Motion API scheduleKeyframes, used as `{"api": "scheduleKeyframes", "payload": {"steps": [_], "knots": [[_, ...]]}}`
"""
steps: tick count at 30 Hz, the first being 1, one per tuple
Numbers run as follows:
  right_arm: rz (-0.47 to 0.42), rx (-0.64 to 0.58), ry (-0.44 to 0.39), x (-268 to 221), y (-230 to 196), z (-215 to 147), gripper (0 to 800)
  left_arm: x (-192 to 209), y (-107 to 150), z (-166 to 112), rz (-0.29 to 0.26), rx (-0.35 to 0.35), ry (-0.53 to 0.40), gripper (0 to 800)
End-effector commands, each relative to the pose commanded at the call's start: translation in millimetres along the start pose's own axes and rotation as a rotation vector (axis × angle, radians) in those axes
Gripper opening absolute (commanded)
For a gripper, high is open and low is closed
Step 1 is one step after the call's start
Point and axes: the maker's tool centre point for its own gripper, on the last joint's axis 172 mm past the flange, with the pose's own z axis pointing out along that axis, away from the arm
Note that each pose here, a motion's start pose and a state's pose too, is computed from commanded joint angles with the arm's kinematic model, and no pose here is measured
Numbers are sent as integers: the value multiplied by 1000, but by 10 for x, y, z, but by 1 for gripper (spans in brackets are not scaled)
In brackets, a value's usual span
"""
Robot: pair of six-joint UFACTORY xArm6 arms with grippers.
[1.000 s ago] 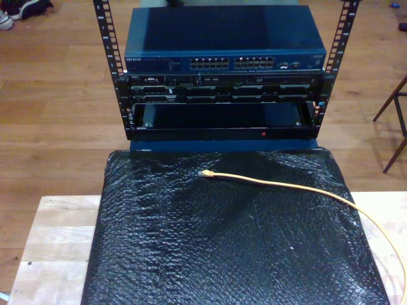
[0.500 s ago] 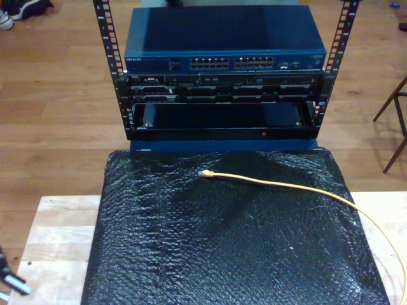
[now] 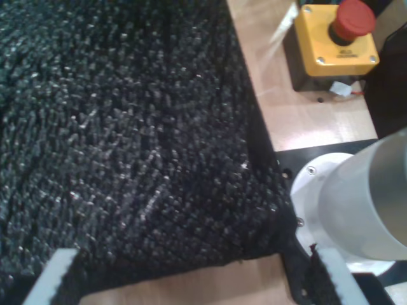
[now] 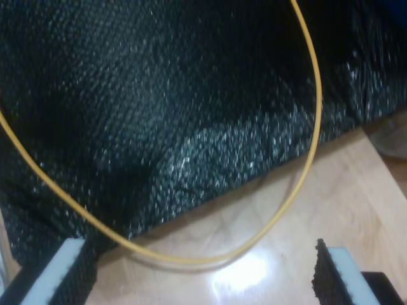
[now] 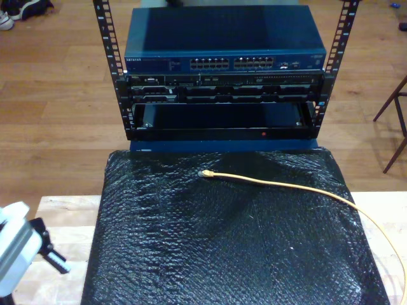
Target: Grab the cable and plug it in
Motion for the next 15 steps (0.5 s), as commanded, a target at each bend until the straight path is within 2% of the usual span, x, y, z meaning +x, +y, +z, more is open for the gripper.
{"api": "scheduleKeyframes", "payload": {"steps": [4, 15], "knots": [[-1, -5, 31, 159, 66, 60, 796, 43, -97, 62, 4, -11, -9, 800], [-42, -3, -13, 392, 249, 303, 794, 70, -306, 166, -23, -12, -52, 800]]}}
